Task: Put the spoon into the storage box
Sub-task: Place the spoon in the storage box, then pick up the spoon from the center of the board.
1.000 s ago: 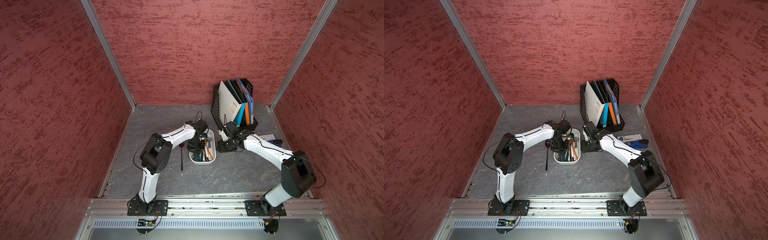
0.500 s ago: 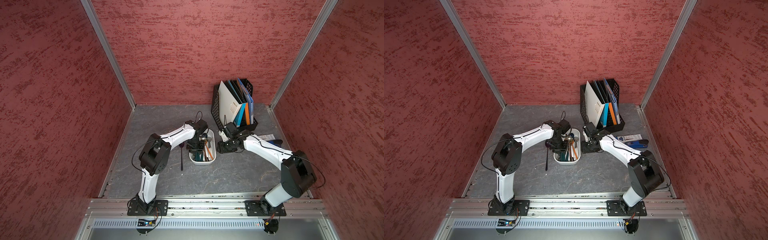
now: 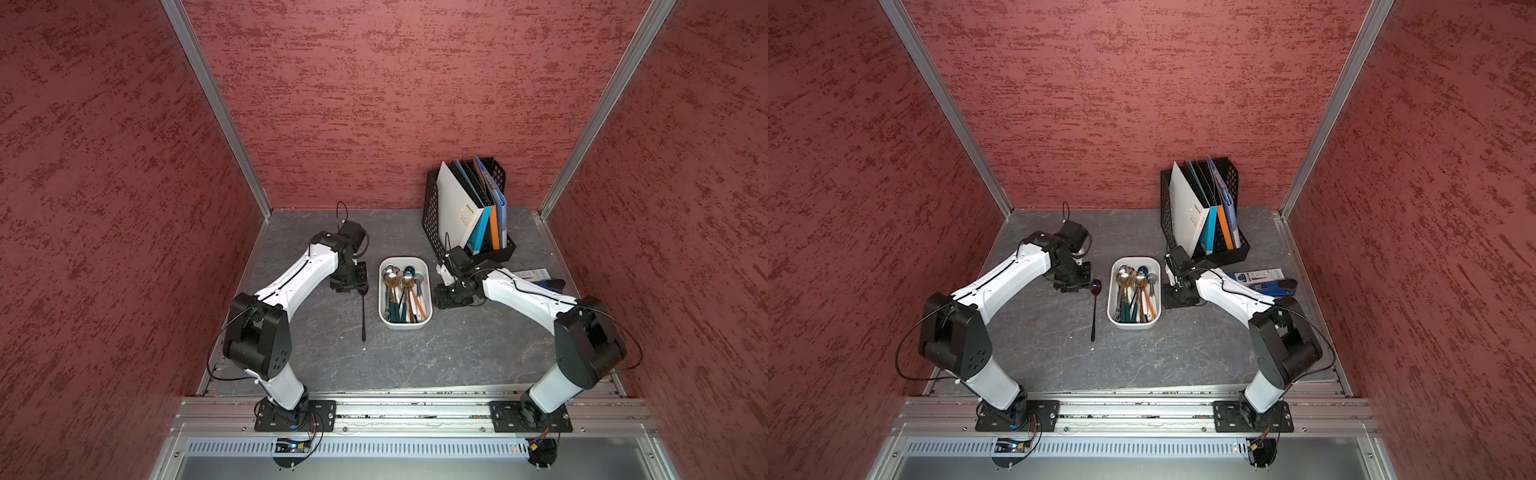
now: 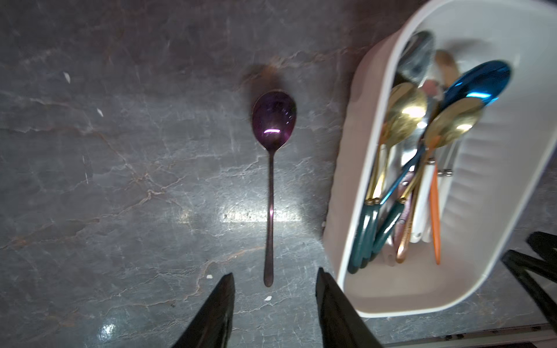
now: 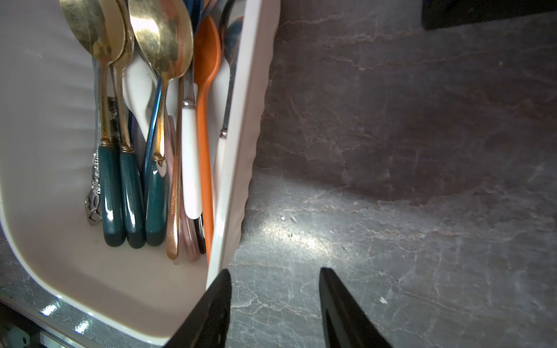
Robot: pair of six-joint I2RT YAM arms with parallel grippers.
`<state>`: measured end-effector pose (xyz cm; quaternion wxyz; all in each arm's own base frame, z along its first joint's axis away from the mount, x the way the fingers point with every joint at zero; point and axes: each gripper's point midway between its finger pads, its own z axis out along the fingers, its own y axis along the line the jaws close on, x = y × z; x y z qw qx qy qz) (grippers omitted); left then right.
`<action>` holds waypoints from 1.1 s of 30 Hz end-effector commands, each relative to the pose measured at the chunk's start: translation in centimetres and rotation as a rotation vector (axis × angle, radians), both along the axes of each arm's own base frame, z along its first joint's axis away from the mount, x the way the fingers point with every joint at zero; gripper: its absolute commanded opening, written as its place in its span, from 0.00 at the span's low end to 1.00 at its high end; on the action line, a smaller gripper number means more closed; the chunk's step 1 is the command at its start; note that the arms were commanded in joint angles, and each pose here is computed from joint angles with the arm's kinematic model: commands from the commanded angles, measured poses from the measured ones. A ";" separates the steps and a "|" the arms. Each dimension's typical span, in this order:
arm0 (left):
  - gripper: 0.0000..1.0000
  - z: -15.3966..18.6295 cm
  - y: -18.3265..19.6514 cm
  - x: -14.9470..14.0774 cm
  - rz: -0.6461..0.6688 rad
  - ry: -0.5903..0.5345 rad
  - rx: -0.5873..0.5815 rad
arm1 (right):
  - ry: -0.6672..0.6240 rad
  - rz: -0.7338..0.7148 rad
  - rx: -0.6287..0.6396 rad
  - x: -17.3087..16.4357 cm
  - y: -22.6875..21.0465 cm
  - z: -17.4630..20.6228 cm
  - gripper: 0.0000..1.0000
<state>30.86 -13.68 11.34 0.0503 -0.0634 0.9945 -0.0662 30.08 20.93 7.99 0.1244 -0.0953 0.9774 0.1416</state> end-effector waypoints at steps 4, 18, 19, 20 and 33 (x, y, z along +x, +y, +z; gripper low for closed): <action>0.47 -4.0 -0.7 0.6 -0.025 0.054 -0.020 | -0.023 0.008 -0.024 0.7 -0.1 0.5 0.50; 0.42 -8.8 -1.6 1.4 -0.041 0.143 0.000 | -0.008 0.011 -0.044 0.9 -0.1 0.0 0.50; 0.41 -9.0 -1.6 1.3 -0.042 0.146 0.005 | -0.011 0.010 -0.044 1.0 -0.1 0.0 0.50; 0.41 -9.1 -1.6 1.3 -0.047 0.151 0.012 | -0.008 0.009 -0.045 1.0 -0.1 0.0 0.50; 0.18 -11.5 -1.7 0.2 -0.066 0.207 0.071 | -0.004 0.017 -0.059 0.9 -0.3 -0.2 0.50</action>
